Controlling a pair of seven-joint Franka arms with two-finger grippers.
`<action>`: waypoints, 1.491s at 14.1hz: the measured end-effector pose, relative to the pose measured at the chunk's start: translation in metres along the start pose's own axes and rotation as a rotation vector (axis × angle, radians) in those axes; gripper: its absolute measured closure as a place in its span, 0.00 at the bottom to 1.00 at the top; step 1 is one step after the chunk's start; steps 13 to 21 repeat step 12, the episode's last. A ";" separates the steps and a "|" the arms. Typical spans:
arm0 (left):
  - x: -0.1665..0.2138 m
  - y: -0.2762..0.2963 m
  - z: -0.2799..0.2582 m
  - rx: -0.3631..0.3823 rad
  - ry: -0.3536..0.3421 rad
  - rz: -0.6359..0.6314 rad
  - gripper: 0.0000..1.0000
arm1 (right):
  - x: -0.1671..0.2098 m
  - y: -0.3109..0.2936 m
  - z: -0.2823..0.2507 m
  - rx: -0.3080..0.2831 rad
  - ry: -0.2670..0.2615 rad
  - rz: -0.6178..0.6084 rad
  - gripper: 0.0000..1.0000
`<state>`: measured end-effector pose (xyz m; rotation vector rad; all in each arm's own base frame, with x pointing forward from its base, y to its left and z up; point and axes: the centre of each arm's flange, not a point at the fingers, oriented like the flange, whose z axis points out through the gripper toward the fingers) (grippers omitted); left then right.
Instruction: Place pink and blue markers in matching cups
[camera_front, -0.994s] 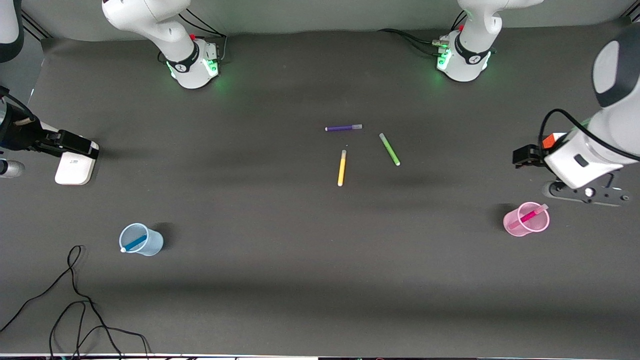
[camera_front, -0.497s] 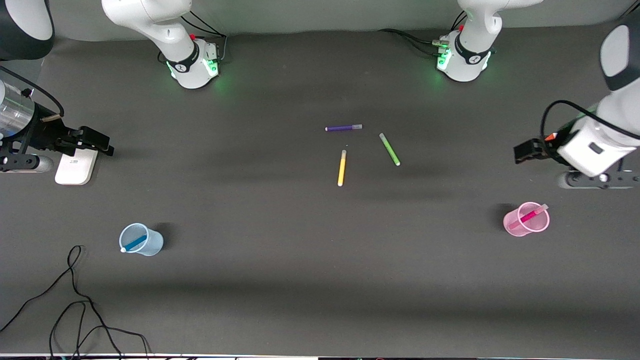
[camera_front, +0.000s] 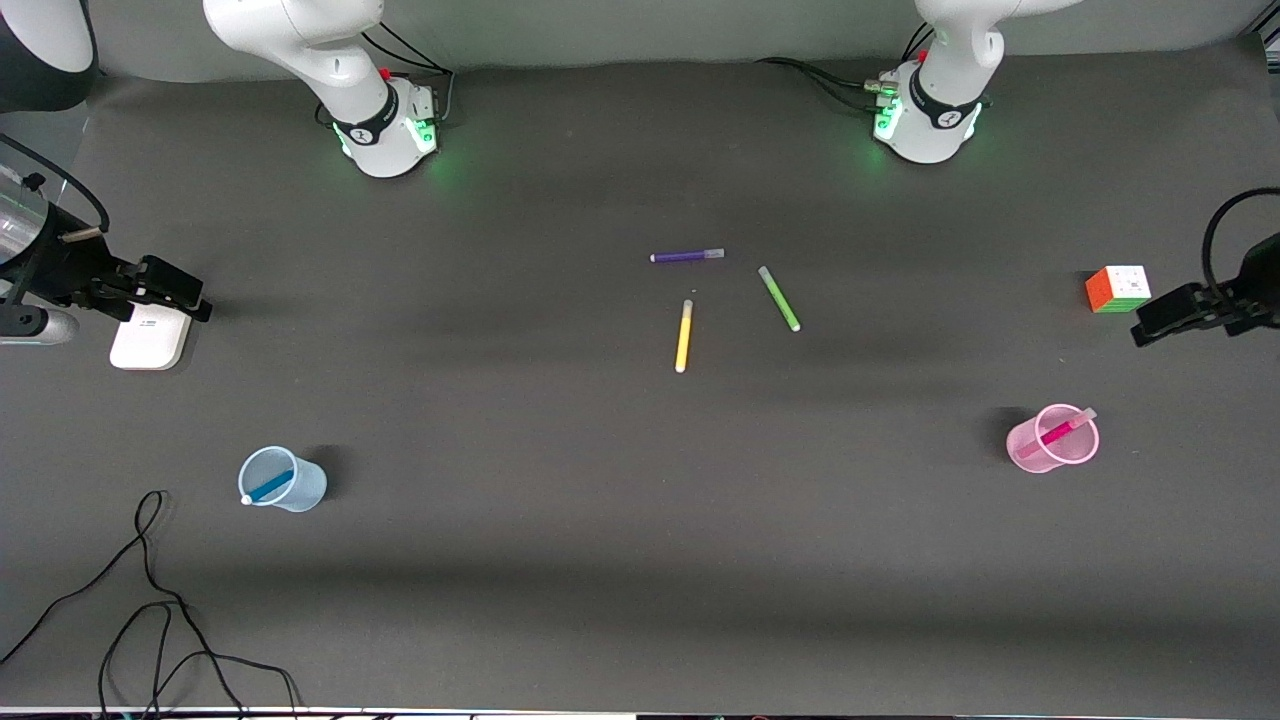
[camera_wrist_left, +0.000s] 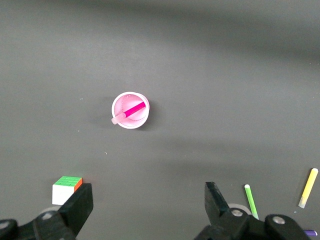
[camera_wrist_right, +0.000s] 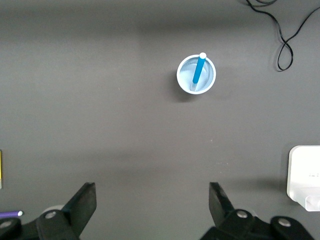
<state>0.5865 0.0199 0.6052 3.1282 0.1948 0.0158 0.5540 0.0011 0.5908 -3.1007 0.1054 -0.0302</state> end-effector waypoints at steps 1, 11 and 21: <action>-0.004 0.003 -0.004 0.000 0.000 -0.018 0.00 | 0.000 0.000 0.001 0.000 0.000 0.000 0.00; -0.004 0.011 0.002 0.000 0.020 0.170 0.00 | -0.001 -0.021 0.004 0.000 0.003 -0.035 0.00; -0.004 0.011 0.002 0.000 0.020 0.171 0.00 | -0.001 -0.021 0.004 0.000 0.003 -0.035 0.00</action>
